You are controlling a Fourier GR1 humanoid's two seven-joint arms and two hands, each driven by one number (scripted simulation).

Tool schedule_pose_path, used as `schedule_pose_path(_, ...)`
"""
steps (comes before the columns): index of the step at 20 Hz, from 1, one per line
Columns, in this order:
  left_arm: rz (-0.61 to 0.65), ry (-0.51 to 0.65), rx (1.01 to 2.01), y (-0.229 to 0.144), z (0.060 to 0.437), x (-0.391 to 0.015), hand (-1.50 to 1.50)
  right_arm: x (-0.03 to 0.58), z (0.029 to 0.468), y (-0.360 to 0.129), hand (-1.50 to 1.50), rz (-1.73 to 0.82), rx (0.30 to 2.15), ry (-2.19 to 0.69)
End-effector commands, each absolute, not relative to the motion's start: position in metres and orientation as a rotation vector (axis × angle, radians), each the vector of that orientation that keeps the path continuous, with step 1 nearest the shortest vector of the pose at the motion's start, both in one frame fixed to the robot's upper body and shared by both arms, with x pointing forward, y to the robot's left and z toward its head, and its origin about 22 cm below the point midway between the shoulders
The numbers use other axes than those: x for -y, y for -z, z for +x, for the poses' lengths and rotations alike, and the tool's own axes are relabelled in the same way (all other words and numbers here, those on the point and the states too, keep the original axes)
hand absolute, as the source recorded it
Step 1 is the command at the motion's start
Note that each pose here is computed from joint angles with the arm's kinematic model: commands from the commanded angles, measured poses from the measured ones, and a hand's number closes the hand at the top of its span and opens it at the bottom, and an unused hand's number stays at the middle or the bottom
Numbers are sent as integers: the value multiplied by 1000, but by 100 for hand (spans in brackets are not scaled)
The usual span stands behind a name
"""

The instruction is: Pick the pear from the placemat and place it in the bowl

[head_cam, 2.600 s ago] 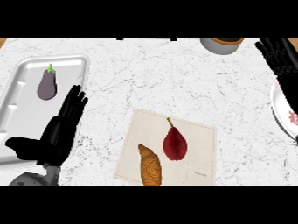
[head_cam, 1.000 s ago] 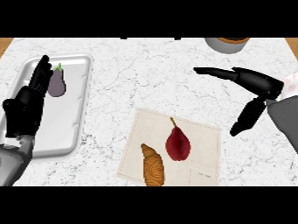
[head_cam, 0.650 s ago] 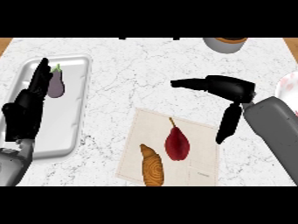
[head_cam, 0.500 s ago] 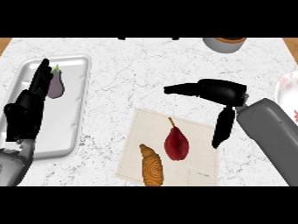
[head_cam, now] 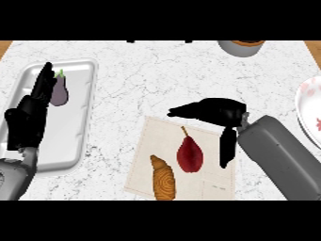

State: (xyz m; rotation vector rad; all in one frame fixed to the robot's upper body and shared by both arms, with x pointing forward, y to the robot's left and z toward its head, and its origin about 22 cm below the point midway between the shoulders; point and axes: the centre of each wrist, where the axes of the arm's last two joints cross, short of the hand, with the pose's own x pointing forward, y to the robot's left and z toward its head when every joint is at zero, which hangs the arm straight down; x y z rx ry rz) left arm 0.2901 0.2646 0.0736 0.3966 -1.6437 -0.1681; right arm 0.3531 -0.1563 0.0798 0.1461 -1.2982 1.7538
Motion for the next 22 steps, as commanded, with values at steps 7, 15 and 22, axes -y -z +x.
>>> schedule_pose_path(7, 381, 170, 1640, -74, 284, -258, 0, 146, 339, -40, -150, 127, 1241, -1769)
schedule_pose_path(15, 392, 166, 1657, -75, 305, -262, 0, 138, 339, -6, -150, 167, 1237, -1778)
schedule_pose_path(22, 383, 167, 1633, -68, 297, -273, 0, 127, 334, 13, 150, 139, 1366, -1857)
